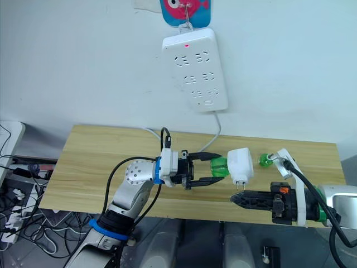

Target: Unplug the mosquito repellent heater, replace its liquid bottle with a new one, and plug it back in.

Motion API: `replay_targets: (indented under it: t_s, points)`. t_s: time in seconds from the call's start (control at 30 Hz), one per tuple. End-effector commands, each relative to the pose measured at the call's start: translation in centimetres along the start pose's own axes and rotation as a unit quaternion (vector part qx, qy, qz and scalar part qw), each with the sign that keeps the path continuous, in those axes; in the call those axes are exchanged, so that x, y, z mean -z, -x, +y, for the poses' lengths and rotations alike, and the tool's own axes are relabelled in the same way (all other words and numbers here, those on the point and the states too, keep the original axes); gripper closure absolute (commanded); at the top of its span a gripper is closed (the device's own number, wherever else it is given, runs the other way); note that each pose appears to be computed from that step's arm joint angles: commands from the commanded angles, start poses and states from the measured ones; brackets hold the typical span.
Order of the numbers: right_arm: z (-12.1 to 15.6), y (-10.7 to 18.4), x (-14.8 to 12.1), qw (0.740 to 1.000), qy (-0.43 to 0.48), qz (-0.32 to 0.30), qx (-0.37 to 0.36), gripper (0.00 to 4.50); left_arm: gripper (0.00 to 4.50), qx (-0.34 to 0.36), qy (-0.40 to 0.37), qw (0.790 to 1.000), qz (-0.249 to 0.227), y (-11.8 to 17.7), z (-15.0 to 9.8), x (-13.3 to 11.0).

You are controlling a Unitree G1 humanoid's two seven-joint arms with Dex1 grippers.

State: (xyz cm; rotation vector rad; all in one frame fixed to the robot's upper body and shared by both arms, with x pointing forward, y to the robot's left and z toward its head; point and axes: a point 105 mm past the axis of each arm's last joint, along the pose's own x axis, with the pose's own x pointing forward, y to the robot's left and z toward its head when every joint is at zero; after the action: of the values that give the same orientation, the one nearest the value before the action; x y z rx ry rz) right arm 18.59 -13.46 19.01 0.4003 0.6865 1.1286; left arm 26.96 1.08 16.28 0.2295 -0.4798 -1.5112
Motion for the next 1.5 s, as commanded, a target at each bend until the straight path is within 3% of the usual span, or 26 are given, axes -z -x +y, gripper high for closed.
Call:
replay_targets:
  t_s: [0.03,0.73,0.93,1.17,1.27,1.4,1.5]
  points:
    - [0.8,0.0,-1.8,0.999,0.027,-0.036,-0.019,4.49,2.27,0.023,-0.011,1.000,-0.009,-0.5,-0.9,-0.4]
    - [0.4,0.5,-6.4,0.994,0.057,-0.085,-0.027,4.49,2.27,0.078,-0.004,0.997,0.009,-0.1,-3.0,0.3]
    - [0.5,0.3,-5.9,0.995,0.055,-0.076,-0.028,4.49,2.27,0.071,0.002,0.997,0.010,-0.1,-2.7,0.3]
    - [2.3,1.3,-2.3,0.997,0.065,0.022,-0.038,4.49,2.27,0.049,0.023,0.998,0.012,0.2,-1.7,0.4]
    - [2.6,2.5,-0.9,0.996,0.065,0.065,-0.006,4.49,2.27,0.045,0.031,0.998,0.012,0.3,-1.5,0.5]
    - [1.6,3.9,-0.6,0.988,0.120,0.074,0.068,4.49,2.27,0.042,0.053,0.998,0.009,0.4,-1.5,0.4]
    - [0.8,4.8,-1.6,0.974,0.191,0.051,0.113,3.93,2.27,0.039,0.092,0.995,0.006,0.4,-1.3,0.3]
